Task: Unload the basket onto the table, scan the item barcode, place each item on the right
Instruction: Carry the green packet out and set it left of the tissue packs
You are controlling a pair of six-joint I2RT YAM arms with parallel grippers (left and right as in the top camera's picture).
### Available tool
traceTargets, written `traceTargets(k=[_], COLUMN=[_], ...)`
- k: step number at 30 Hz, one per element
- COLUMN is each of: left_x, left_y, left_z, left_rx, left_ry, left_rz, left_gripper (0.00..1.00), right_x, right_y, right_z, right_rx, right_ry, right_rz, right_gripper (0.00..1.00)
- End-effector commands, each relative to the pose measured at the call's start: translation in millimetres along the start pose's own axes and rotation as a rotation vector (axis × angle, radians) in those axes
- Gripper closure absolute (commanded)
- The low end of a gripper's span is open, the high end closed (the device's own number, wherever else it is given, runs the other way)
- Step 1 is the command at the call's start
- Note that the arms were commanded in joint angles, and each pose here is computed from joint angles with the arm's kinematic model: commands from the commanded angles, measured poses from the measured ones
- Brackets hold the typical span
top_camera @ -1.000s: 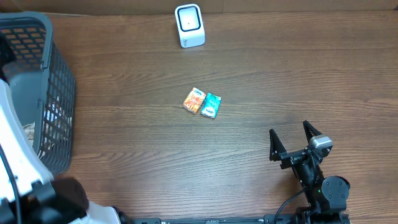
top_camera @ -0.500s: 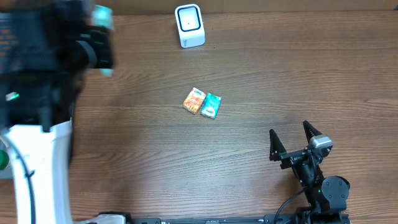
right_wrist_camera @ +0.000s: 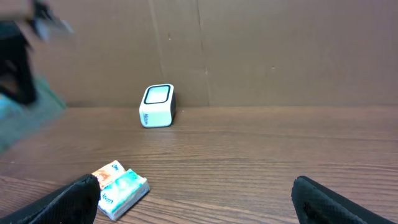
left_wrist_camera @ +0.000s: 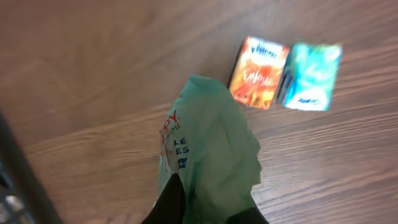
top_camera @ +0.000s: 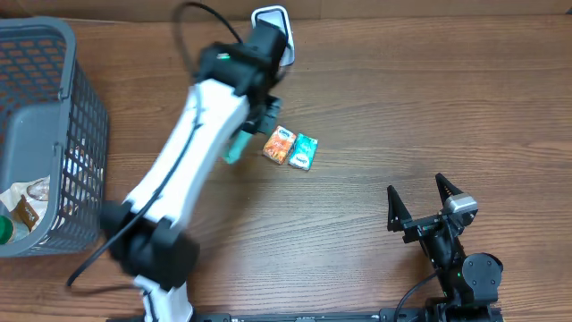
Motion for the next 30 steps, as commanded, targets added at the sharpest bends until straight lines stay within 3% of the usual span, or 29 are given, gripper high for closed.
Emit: traceTargets(k=[1, 9, 16, 17, 18, 19, 21, 23, 28, 30], left_x=[-12.8, -33.0, -36.3, -36.9, -37.2, -37.4, -36.7, -34.2, -24.1, -18.7], left_y=[8.6, 10.3, 13.7, 14.3, 15.3, 16.8, 20.6, 27.2, 49.1, 55.6], left_z=[38.6, 114.5, 119.4, 119.1, 117.9, 116.3, 110.5, 99.2, 44.8, 12.2], left_rx=[0.088, 0.275, 0.261, 0.258, 0.254, 0.247, 0.23, 0.201, 0.069, -0.008], left_ry=[0.059, 0.071, 0.046, 0.037, 0.03, 0.023, 0.02, 0.016, -0.005, -0.017], left_rz=[-0.028, -0.002, -0.024, -0.027, -0.028, -0.031, -0.034, -0.042, -0.071, -0.084], left_gripper=[0.96, 0.96, 0.95, 0.91, 0.76, 0.55, 0.39, 0.32, 0.29, 0.22], right_x=[0.4, 0.4, 0.4, 0.4, 0.4, 0.4, 0.4, 0.4, 0.4, 0.4], right_y=[-2.8, -2.7, -2.8, -2.8, -2.7, -2.9, -2.7, -2.8, -2.8, -2.7], right_z=[0.3, 0.3, 0.3, 0.3, 0.3, 0.3, 0.3, 0.3, 0.3, 0.3], right_rx=[0.001, 0.001, 0.001, 0.001, 0.0, 0.001, 0.0, 0.001, 0.001, 0.0], right_ry=[0.009, 0.009, 0.009, 0.01, 0.009, 0.009, 0.009, 0.009, 0.009, 0.009], right_rz=[0.004, 0.004, 0.004, 0.004, 0.004, 0.004, 0.004, 0.004, 0.004, 0.004], right_gripper=[0.0, 0.0, 0.0, 0.0, 0.0, 0.0, 0.0, 0.0, 0.0, 0.0])
Point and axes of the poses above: each gripper's point midway between its finger pads, its own z axis out along the fingers, its own x axis along the line the jaws close on, y = z × x, the point moved 10 cm from there along -z, back along the fingers, and after that the axes turned 4 degrees about z, right-handed, at the moved point
